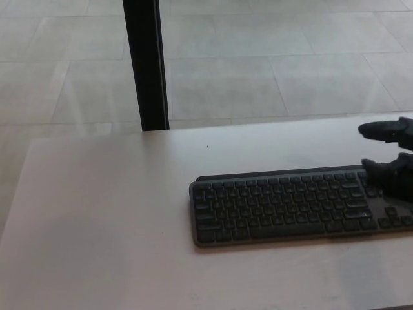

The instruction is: The robot uses its right fingers to click on the space key of the black keyboard placed on the center of the white desk.

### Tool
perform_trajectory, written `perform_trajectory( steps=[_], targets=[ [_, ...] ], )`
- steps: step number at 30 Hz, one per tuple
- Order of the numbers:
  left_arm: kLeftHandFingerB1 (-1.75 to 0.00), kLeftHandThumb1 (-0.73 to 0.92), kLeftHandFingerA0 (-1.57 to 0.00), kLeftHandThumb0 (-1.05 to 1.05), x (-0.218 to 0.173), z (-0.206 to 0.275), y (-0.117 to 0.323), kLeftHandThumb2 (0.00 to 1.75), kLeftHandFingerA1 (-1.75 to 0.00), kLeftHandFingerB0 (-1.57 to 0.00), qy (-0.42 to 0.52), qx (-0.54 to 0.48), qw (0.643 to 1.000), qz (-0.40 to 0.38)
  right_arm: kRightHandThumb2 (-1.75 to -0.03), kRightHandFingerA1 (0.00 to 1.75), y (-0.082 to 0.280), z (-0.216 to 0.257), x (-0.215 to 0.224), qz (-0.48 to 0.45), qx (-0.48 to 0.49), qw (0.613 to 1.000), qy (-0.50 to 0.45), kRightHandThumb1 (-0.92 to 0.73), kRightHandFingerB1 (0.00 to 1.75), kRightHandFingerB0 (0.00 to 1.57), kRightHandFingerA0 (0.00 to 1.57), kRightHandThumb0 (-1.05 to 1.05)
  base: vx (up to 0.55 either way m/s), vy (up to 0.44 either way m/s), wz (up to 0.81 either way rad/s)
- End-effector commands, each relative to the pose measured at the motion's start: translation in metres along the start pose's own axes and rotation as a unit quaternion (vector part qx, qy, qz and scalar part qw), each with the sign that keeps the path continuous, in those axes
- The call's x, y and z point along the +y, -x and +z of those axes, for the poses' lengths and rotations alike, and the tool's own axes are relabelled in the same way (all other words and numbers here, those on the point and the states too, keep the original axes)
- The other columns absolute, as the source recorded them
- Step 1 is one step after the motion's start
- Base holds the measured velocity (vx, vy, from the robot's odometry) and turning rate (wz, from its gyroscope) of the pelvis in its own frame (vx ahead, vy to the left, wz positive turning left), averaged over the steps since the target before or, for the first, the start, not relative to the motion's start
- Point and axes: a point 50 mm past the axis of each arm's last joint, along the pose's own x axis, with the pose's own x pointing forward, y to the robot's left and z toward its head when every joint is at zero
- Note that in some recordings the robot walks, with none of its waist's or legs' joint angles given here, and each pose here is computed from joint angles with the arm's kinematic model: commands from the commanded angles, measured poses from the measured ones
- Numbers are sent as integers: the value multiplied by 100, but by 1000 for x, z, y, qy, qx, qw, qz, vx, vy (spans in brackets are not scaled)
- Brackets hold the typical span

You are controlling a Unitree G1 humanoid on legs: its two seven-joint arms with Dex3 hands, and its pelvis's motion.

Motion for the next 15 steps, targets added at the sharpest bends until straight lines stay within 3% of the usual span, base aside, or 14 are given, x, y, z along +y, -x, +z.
perform_trajectory(
  steps=[1,5,7,8,10,12,13,15],
  targets=[
    [-62,61,-97,-49,9,9,-2,58,-81,-78,5,-22,999,22,-59,100,0,-3,20,101,-3,986,134,-61,46,66,87,-32,0,0,0],
    [-61,62,-94,-50,9,9,-2,59,-82,-76,4,-21,1000,21,-58,112,0,-8,32,133,13,976,174,-59,46,69,84,-30,0,0,0],
    [-61,62,-95,-49,9,9,-2,59,-85,-76,5,-24,1000,20,-57,109,-1,-10,35,142,12,972,186,-59,47,68,85,-29,0,0,0],
    [-63,61,-95,-50,9,10,-2,58,-83,-78,11,-24,999,20,-58,126,0,-14,41,161,-2,955,247,-60,46,71,83,-36,0,0,0],
    [-63,61,-97,-49,7,11,-2,58,-85,-79,10,-26,999,21,-58,132,2,-18,45,166,-2,950,264,-58,47,72,87,-34,0,0,0],
    [-63,62,-92,-49,7,11,-2,59,-81,-78,9,-26,999,21,-58,123,3,-24,49,168,2,945,280,-57,48,73,90,-34,0,0,0],
    [-63,62,-91,-49,6,11,-2,59,-81,-77,10,-24,999,20,-84,115,4,-28,52,173,5,943,284,-47,64,66,96,-39,0,0,0],
    [-63,62,-91,-49,6,11,-2,59,-81,-77,12,-24,999,19,-84,115,4,-28,53,174,5,942,286,-47,64,66,96,-39,0,0,0]
  ],
)
